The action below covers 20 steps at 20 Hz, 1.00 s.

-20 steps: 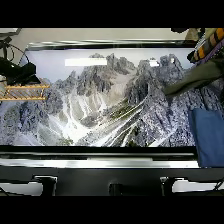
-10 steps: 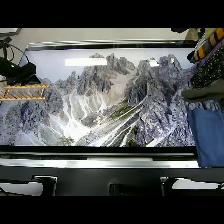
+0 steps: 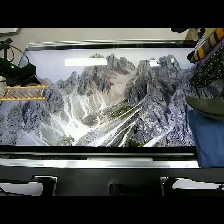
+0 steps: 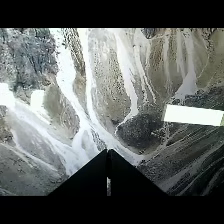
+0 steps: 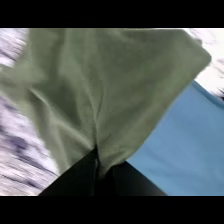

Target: Fold the clothes and pants, and hang the long-sleeved shirts on hangers.

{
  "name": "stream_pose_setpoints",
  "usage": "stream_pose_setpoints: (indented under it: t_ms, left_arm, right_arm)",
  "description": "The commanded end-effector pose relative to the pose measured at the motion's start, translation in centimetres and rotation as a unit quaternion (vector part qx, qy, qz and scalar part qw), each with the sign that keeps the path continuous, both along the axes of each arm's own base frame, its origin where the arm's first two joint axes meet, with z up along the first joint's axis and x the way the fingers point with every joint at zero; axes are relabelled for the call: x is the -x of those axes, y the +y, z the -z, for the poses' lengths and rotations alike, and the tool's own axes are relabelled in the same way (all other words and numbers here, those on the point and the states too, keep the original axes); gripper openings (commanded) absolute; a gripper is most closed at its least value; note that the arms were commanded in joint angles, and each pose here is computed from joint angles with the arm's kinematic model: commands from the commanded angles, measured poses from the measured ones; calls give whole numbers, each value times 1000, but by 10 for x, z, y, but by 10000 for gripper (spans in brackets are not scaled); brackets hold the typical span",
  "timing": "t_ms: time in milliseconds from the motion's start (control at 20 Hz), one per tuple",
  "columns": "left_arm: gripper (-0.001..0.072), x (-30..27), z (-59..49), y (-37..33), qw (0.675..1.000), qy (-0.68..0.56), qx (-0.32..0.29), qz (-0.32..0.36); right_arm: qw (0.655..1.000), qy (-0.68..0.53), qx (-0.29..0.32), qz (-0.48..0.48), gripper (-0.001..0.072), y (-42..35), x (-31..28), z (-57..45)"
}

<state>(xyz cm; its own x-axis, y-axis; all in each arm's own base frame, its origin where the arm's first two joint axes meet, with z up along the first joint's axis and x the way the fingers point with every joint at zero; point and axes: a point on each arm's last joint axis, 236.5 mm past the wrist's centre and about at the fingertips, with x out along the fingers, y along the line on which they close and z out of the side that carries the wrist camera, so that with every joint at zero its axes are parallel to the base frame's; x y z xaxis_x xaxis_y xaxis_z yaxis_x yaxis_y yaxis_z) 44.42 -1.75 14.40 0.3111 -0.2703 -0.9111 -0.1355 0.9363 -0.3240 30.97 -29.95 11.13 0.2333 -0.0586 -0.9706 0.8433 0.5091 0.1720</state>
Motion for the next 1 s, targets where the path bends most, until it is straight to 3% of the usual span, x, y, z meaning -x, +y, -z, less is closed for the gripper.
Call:
stream_pose_setpoints:
  t_ms: [0,350,950]
  left_arm:
    - [14,1,0,0,1000,2,0,0]
    - [13,1,0,0,1000,2,0,0]
    - [13,1,0,0,1000,2,0,0]
  right_arm:
    - [994,106,-19,29,26,5,49,16]
    - [969,240,-42,44,26,21,115,63]
    - [945,324,-48,26,28,29,158,125]
